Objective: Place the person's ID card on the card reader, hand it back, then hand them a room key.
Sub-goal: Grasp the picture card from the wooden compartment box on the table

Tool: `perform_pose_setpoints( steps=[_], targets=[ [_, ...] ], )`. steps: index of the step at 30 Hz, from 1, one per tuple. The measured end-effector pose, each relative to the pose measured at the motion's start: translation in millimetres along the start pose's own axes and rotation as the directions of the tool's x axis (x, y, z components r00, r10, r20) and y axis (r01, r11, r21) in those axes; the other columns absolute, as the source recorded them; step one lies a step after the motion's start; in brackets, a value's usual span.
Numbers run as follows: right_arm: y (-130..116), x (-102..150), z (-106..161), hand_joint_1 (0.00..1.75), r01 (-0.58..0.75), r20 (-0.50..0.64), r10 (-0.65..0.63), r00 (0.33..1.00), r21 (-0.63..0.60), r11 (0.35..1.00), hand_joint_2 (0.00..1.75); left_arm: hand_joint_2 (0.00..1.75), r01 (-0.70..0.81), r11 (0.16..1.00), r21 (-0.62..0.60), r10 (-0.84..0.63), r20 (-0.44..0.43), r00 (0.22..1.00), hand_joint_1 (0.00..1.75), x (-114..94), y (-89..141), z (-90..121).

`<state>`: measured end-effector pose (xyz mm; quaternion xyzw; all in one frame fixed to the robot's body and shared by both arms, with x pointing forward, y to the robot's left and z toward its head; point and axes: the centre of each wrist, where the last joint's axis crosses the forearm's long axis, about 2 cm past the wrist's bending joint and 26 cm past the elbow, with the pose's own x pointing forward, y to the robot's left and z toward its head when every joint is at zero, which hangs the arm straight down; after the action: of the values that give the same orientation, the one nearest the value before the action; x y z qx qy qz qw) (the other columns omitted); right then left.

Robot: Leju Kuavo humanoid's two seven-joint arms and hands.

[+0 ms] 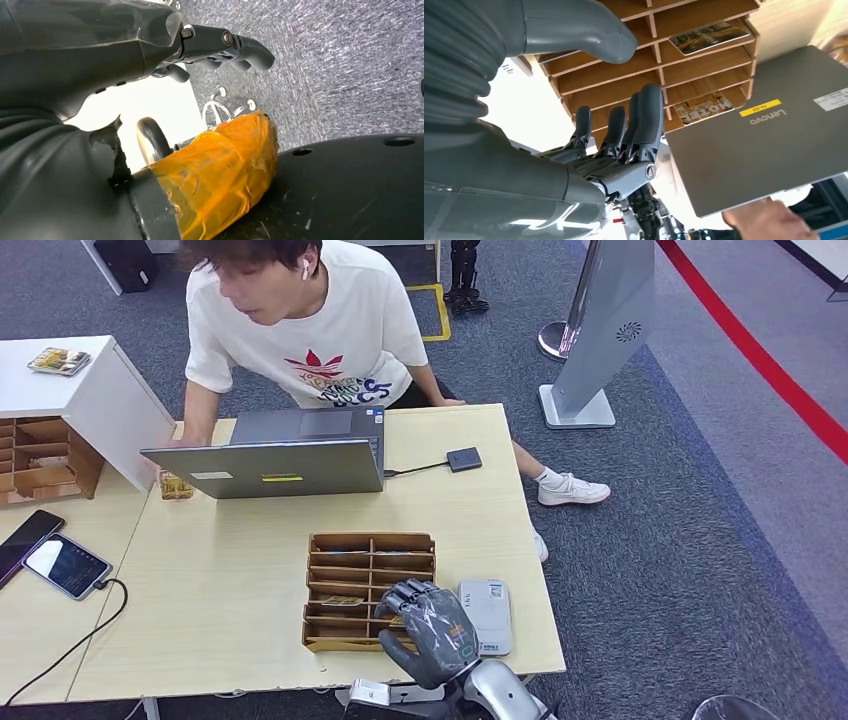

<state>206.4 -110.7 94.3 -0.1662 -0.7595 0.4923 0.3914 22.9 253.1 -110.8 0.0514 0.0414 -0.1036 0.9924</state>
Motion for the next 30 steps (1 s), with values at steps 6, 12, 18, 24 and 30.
perform_pose_setpoints(
  steps=[6, 12, 18, 24, 30],
  targets=[
    [3.8, 1.2, -0.9, 0.88, -0.014, -0.028, 0.014, 0.999, 0.007, 1.0, 1.75, 0.0, 0.001, 1.0, 0.001, -0.001, -0.001, 1.0, 0.0, -0.1, 0.5, -0.1],
    [6.1, -1.4, 0.2, 0.89, -0.024, -0.047, 0.025, 0.999, 0.017, 1.0, 1.75, 0.0, 0.002, 1.0, 0.002, -0.002, -0.001, 1.0, 0.0, -0.2, 0.7, -0.1],
    [8.0, -4.3, 1.4, 0.91, -0.028, -0.058, 0.029, 0.998, 0.026, 0.999, 1.75, 0.0, 0.003, 1.0, 0.002, -0.003, -0.002, 1.0, 0.0, -0.2, 0.7, -0.1],
    [9.6, -5.6, 2.4, 0.96, -0.032, -0.064, 0.034, 0.997, 0.034, 0.999, 1.75, 0.0, 0.003, 1.0, 0.002, -0.003, -0.003, 1.0, 0.0, -0.2, 0.7, -0.1],
    [11.4, -8.7, 3.4, 0.98, -0.041, -0.082, 0.045, 0.996, 0.042, 0.998, 1.75, 0.0, 0.003, 1.0, 0.002, -0.003, -0.004, 1.0, 0.0, -0.2, 0.7, -0.1]
  ],
)
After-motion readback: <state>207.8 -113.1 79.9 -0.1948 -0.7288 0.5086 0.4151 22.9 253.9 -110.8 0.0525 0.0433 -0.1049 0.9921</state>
